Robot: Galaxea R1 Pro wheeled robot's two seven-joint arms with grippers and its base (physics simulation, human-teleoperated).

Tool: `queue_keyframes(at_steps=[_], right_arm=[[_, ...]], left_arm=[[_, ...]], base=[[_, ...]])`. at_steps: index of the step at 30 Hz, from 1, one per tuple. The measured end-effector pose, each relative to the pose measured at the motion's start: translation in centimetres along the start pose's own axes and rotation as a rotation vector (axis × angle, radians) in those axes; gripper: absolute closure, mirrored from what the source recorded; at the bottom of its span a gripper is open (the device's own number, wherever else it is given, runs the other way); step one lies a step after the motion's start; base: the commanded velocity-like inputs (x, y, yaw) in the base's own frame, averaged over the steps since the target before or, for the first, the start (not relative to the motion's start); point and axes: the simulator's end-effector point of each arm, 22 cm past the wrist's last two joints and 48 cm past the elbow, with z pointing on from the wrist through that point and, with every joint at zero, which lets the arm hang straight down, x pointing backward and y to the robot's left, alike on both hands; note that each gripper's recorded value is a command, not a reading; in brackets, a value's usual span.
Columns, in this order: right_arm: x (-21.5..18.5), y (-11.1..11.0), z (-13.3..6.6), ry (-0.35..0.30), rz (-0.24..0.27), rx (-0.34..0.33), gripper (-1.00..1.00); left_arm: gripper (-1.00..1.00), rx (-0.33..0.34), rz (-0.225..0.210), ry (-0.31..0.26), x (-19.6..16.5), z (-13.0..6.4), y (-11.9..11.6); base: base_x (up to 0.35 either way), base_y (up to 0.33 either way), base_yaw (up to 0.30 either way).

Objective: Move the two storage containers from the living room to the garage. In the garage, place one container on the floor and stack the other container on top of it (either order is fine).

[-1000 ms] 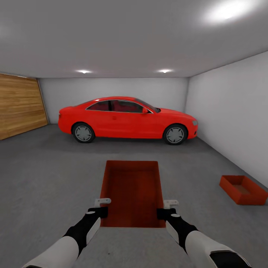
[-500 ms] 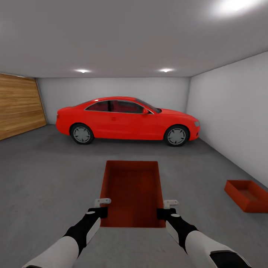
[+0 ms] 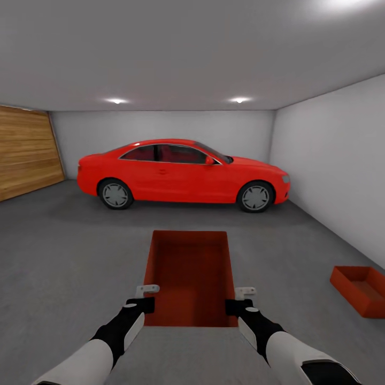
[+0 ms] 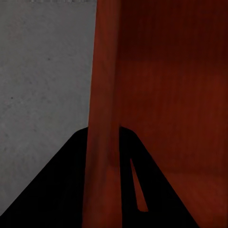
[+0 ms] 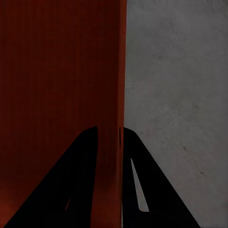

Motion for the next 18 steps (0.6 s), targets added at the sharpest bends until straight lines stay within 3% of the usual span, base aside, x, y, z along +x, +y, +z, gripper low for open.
queue_keyframes(at_steps=[18], right_arm=[[0.00,-0.03,0.00,0.000,0.000,0.000,1.00]], left_arm=[[1.00,-0.001,0.001,0.000,-0.01,-0.01,-0.03]], base=[[0.322,0.000,0.000]])
